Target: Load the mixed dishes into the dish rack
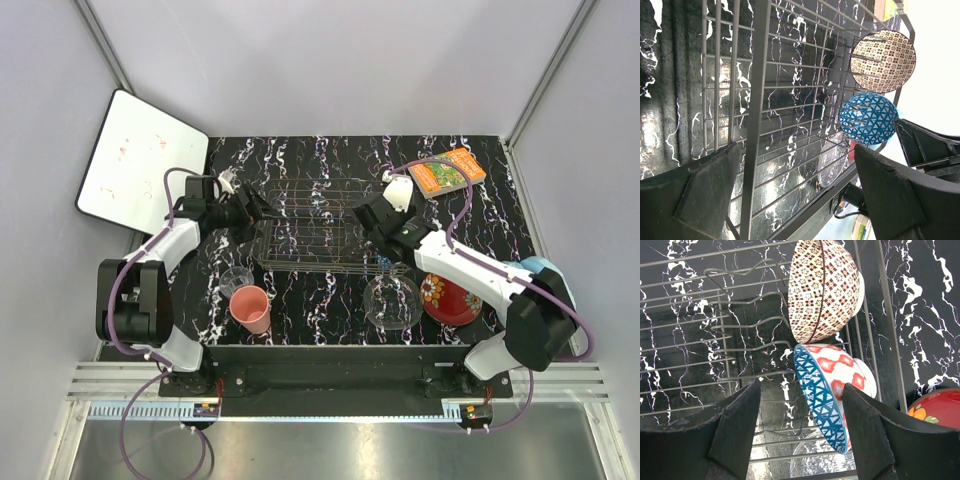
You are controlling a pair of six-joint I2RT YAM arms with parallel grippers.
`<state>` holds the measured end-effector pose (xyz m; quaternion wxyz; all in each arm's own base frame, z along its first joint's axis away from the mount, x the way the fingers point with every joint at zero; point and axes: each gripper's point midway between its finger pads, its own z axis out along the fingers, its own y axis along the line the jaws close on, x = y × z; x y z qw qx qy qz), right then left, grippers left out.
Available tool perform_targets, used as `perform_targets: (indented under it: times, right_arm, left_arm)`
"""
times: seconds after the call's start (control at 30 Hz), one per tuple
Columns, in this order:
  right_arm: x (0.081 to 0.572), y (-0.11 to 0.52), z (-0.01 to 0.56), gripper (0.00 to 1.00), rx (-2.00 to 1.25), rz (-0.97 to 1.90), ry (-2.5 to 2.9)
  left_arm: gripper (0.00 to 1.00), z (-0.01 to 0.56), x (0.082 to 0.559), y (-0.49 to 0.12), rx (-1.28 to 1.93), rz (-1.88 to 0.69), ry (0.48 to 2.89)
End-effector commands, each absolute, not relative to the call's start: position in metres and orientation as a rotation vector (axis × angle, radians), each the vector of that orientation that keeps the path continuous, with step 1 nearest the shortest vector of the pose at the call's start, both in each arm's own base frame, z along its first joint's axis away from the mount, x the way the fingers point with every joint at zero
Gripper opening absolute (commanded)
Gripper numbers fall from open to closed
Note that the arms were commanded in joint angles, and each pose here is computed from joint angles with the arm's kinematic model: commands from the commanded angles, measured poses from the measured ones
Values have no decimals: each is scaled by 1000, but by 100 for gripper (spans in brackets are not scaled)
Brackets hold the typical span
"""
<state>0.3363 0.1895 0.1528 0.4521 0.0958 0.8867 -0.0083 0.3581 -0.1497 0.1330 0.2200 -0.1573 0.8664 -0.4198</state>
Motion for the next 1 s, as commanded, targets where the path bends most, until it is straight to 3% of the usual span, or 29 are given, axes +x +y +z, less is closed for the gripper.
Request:
perform_targets:
  times: [0.0,0.23,0.4,0.57,0.97]
  right_arm:
    - [339,198,178,74,244,49,2133]
    - [341,160,229,76,334,4,2019]
    - [340,117,197,74,561,32,2131]
    - [347,83,151,63,724,-28,2256]
    - [376,90,108,61,689,-94,2409]
  left_arm:
    - [99,146,369,-149,-371,-1140,2329]
    - [99,151,370,-148,-371,-1134,2318]
    - [99,153,371,-148,-373,-1134,2315]
    - [99,156,373,-147,-364,-1124,2306]
    - [99,159,373,-146,-360,-1112,2304]
